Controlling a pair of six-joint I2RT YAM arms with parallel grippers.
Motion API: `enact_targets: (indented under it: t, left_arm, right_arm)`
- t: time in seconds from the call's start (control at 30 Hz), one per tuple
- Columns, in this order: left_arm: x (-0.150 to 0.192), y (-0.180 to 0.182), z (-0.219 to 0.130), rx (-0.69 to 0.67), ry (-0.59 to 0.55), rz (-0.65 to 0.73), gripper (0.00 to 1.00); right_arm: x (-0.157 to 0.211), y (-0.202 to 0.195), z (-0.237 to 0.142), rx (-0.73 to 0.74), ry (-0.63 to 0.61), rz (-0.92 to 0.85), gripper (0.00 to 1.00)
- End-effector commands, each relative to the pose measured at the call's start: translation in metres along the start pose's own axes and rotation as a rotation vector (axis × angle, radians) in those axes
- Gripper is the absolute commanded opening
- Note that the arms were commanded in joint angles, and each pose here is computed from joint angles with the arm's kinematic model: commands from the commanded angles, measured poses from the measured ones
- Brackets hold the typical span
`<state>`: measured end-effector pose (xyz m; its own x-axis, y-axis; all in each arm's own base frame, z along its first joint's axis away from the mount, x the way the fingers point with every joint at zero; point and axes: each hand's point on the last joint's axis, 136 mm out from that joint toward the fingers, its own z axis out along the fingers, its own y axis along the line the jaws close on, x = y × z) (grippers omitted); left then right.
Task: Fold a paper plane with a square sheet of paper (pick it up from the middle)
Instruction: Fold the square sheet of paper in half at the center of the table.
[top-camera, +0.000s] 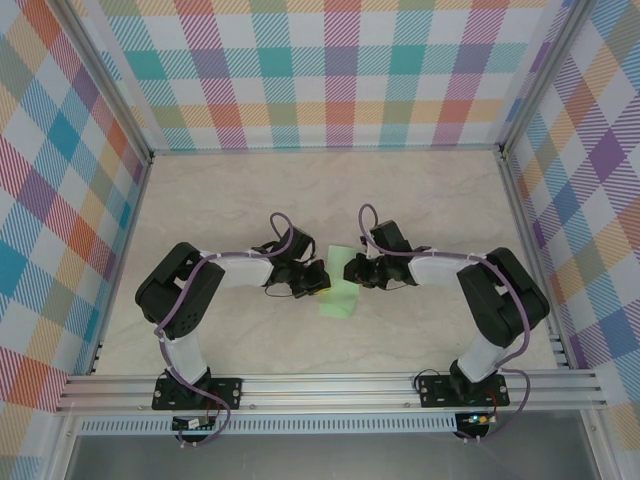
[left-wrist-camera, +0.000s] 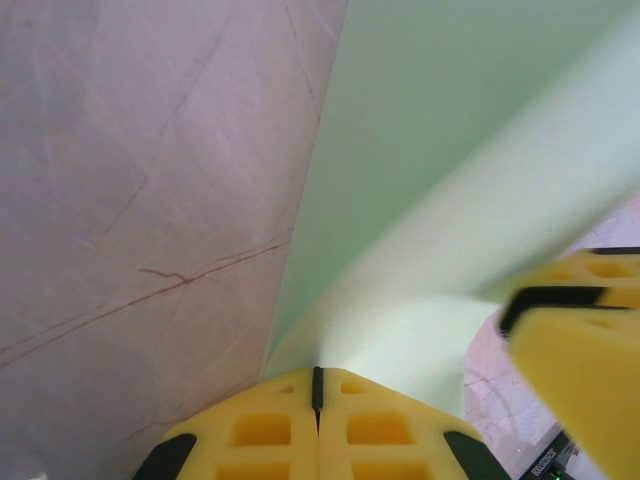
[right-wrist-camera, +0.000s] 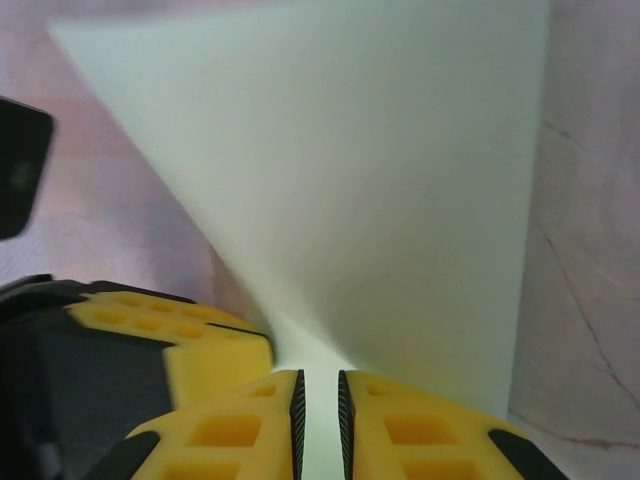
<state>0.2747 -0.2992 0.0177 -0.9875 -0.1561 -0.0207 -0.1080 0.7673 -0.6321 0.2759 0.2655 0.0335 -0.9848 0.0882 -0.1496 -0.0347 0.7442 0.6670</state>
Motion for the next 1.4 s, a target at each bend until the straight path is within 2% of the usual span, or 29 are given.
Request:
enact_targets:
  t: [0.0, 0.5, 0.7, 0.83, 0.97, 1.17, 1.37]
  left_arm:
    - [0.021, 0.061, 0.002, -0.246, 0.042, -0.08, 0.02]
    - [0.026, 0.075, 0.001, -0.299, 0.059, -0.081, 0.02]
    - [0.026, 0.074, 0.002, -0.298, 0.06, -0.077, 0.02]
    - [0.025, 0.071, 0.001, -0.289, 0.057, -0.073, 0.02]
    - [0.023, 0.069, 0.001, -0.286, 0.056, -0.073, 0.02]
    - [0.024, 0.07, 0.002, -0.289, 0.059, -0.077, 0.02]
    - [0.031, 0.079, 0.001, -0.325, 0.083, -0.077, 0.01]
  right_arm:
    - [-0.002, 0.006, 0.005, -0.022, 0.008, -0.041, 0.18]
    - [-0.04, -0.057, -0.005, 0.13, -0.105, 0.038, 0.19]
    - [-0.06, -0.03, -0.021, 0.066, -0.149, 0.002, 0.2]
    - [-0.054, -0.002, -0.026, 0.0, -0.141, -0.065, 0.2]
    - [-0.039, 0.015, -0.014, -0.056, -0.079, -0.103, 0.2]
    - [-0.036, 0.01, 0.005, -0.051, -0.017, -0.09, 0.19]
    - [-0.048, -0.007, 0.017, 0.027, -0.015, -0.078, 0.19]
